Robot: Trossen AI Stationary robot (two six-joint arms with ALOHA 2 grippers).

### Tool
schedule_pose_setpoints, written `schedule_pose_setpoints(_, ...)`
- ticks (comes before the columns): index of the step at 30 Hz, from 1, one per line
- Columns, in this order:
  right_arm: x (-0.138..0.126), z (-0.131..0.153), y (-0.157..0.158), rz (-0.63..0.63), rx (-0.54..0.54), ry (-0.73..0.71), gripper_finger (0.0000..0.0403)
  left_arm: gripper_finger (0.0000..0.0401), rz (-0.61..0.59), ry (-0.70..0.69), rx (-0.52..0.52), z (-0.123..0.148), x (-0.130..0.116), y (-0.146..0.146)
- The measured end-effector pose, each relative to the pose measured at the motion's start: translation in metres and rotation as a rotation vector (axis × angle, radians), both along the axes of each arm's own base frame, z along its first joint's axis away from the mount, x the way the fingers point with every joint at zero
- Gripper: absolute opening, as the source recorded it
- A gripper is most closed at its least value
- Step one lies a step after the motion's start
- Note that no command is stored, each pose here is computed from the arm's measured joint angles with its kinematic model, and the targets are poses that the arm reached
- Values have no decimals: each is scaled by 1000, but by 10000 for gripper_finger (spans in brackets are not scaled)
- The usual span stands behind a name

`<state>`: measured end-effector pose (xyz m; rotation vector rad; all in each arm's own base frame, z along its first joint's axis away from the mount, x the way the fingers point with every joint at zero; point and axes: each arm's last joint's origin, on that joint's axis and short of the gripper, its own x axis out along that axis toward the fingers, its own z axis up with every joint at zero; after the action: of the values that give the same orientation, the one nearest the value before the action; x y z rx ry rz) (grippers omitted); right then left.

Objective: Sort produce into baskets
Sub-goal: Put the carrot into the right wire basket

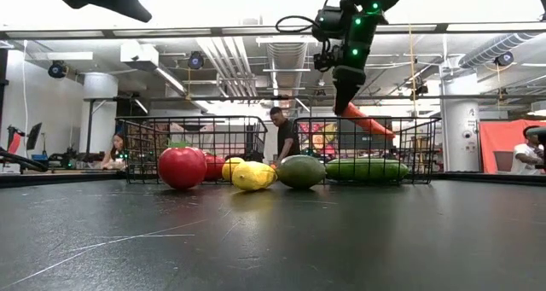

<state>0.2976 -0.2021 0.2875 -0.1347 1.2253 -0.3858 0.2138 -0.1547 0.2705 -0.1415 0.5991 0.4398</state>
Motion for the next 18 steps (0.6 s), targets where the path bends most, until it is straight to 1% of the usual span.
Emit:
schedule_pose_setpoints(4, 0, -6, 1, 23, 8, 5, 176, 200, 2, -2, 4, 0, 0, 0)
schedule_pose_setpoints(9, 0, -7, 0, 22, 8, 5, 176, 200, 3, -1, 7, 0, 0, 0)
schedule_pose_setpoints(13, 0, -9, 1, 31, 23, -5, 176, 200, 23, -24, 33, 1, 0, 1)
schedule_pose_setpoints(15, 0, -14, 2, 46, 42, -7, 176, 200, 30, -33, 43, 1, 0, 1)
schedule_pose_setpoints(18, -2, -24, 4, 97, 50, 27, 176, 200, 38, -42, 54, 2, 0, 2)
